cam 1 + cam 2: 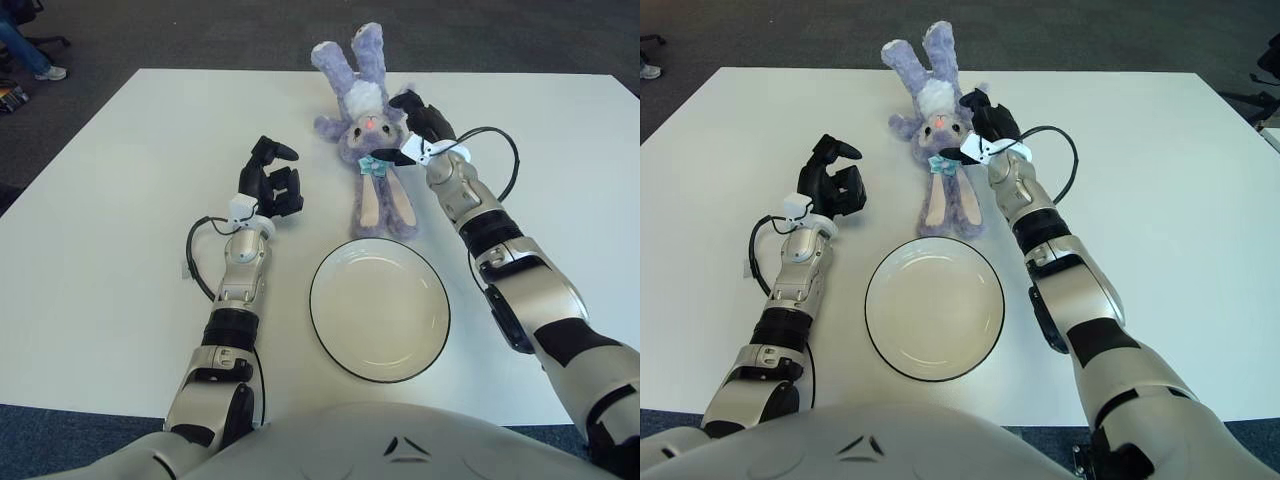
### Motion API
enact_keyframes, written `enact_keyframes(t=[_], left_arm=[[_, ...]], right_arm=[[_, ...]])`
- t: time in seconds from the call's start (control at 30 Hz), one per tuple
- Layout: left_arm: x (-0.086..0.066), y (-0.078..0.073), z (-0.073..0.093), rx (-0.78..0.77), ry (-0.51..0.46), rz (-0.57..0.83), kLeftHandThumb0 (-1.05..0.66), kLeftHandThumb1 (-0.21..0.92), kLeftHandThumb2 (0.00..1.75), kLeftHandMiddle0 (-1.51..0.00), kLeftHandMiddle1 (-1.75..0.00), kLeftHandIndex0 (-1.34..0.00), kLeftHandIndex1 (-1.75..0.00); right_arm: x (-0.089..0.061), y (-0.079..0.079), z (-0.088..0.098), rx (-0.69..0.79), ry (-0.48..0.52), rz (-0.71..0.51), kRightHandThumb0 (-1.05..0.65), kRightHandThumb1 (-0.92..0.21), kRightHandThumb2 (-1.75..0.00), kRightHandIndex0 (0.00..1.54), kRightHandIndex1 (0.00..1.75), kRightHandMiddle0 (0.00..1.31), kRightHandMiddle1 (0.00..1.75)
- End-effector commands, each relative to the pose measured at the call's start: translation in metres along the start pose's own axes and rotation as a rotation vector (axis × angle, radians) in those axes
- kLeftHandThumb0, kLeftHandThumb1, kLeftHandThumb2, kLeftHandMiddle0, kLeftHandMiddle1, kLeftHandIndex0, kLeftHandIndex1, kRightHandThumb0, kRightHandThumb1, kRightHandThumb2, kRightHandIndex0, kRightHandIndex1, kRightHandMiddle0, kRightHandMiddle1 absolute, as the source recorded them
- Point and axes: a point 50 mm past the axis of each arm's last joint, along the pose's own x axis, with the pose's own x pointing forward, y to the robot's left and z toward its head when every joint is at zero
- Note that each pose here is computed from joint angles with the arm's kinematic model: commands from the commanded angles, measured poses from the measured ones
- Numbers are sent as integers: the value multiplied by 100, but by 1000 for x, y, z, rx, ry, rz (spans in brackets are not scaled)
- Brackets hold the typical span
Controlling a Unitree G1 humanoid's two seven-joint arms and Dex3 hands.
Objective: Put the doll into the plate.
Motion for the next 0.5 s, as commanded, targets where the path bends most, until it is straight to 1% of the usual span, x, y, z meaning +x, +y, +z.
enact_keyframes(t=[0.0,0.13,0.17,0.2,0.23,0.27,0.3,0.33,0.37,0.47], left_arm=[[-31,5,-33,-13,155,39,-42,50,109,-119,-175,-47,-175],[-31,5,-32,-14,153,39,-42,50,109,-119,-175,-47,-175],[-31,5,-32,-13,152,38,-42,50,109,-119,-175,-47,-175],[-31,5,-32,-10,151,37,-42,50,109,-119,-175,-47,-175],[-31,5,-32,-7,150,37,-42,49,109,-119,-175,-47,-175],[-31,5,-32,-5,149,36,-42,49,109,-118,-175,-47,-175],[-31,5,-32,-3,149,36,-42,49,109,-118,-175,-47,-175],[-31,5,-32,-1,148,34,-42,49,109,-118,-175,-47,-175],[-31,5,-32,1,148,33,-42,49,109,-118,-175,-47,-175],[-31,5,-32,3,148,31,-42,49,109,-117,-175,-47,-175]], right_arm=[[-3,-2,-3,-9,9,19,-85,-52,-64,13,126,0,77],[-3,-2,-5,7,18,38,-70,-43,-80,22,129,0,87],[-3,-3,-5,9,20,42,-62,-40,-87,31,134,0,94],[-4,-3,-5,12,22,45,-60,-38,-90,34,136,0,97],[-4,-3,-5,13,24,48,-23,-41,-91,46,140,0,104],[-4,-3,-5,14,25,51,-10,-42,-92,51,141,0,107],[-4,-3,-6,15,26,52,9,-42,-93,58,142,0,111],[-4,-3,-6,17,28,56,21,-42,-94,62,143,0,115],[-4,-3,-6,18,30,59,30,-41,-97,67,143,0,119],[-4,-4,-6,23,35,70,40,-37,-103,72,144,0,125]])
